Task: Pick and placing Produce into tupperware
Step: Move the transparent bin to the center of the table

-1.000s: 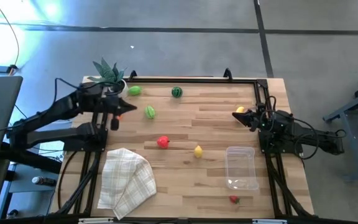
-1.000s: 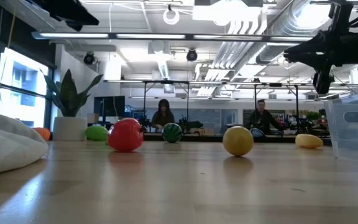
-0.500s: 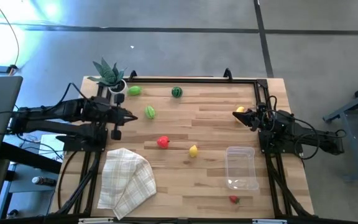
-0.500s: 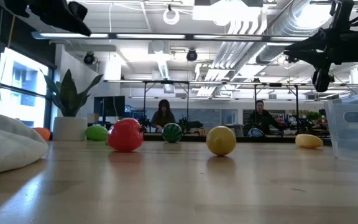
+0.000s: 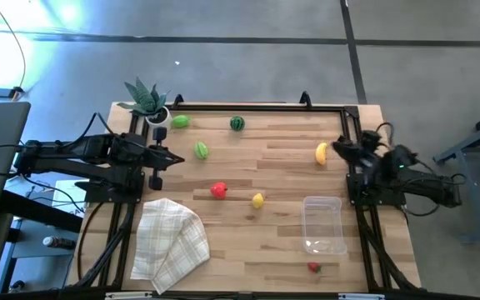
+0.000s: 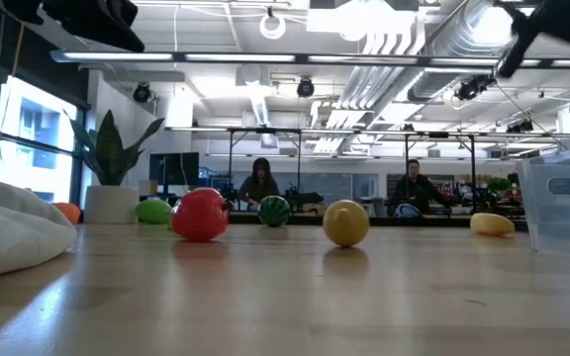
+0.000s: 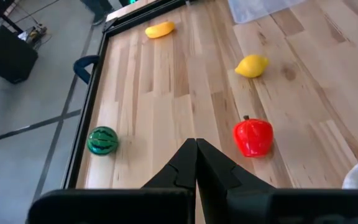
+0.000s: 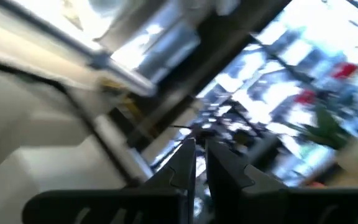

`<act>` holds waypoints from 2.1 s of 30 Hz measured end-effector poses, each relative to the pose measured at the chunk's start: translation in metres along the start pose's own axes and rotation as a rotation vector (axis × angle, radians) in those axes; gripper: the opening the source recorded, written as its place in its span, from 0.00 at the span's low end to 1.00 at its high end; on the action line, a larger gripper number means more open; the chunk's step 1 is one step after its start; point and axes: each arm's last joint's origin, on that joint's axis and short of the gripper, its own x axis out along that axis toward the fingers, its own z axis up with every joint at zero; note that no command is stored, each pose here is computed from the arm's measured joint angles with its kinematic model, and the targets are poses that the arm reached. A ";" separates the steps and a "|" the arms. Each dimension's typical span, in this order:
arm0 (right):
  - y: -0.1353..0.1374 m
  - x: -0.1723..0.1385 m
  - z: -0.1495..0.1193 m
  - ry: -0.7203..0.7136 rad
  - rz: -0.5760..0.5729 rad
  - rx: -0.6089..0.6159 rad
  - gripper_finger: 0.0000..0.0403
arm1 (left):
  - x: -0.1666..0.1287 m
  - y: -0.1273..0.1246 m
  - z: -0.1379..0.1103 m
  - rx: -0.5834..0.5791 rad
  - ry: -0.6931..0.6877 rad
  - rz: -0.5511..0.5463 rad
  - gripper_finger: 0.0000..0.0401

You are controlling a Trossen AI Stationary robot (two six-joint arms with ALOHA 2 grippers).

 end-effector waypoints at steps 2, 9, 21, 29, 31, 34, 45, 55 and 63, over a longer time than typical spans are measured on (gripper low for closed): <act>0.021 0.005 0.018 0.020 0.037 -0.045 0.07 | 0.000 0.000 0.000 -0.015 0.000 0.000 0.00; 0.075 0.046 0.070 0.279 -0.077 -0.204 0.07 | 0.000 0.000 0.000 -0.022 -0.001 -0.001 0.00; 0.037 0.090 -0.021 1.287 -0.699 0.188 0.07 | 0.000 0.000 0.000 -0.020 -0.002 -0.003 0.00; 0.071 0.081 -0.078 1.370 -0.847 0.136 0.07 | 0.000 0.000 0.000 -0.019 -0.001 -0.003 0.00; 0.075 0.076 -0.095 1.405 -0.893 0.060 0.07 | 0.000 0.000 0.000 -0.019 -0.002 -0.003 0.00; 0.075 0.070 -0.123 1.485 -0.946 -0.064 0.07 | 0.000 0.000 0.000 -0.019 -0.001 -0.003 0.00; 0.037 0.061 -0.204 1.689 -1.126 -0.336 0.07 | 0.000 0.000 0.000 -0.019 -0.001 -0.003 0.00; 0.002 0.074 -0.229 1.739 -1.100 -0.315 0.07 | 0.000 0.000 0.000 -0.019 -0.002 -0.003 0.00; -0.027 0.089 -0.217 1.741 -1.098 -0.327 0.07 | 0.000 0.000 0.000 -0.019 -0.001 -0.003 0.00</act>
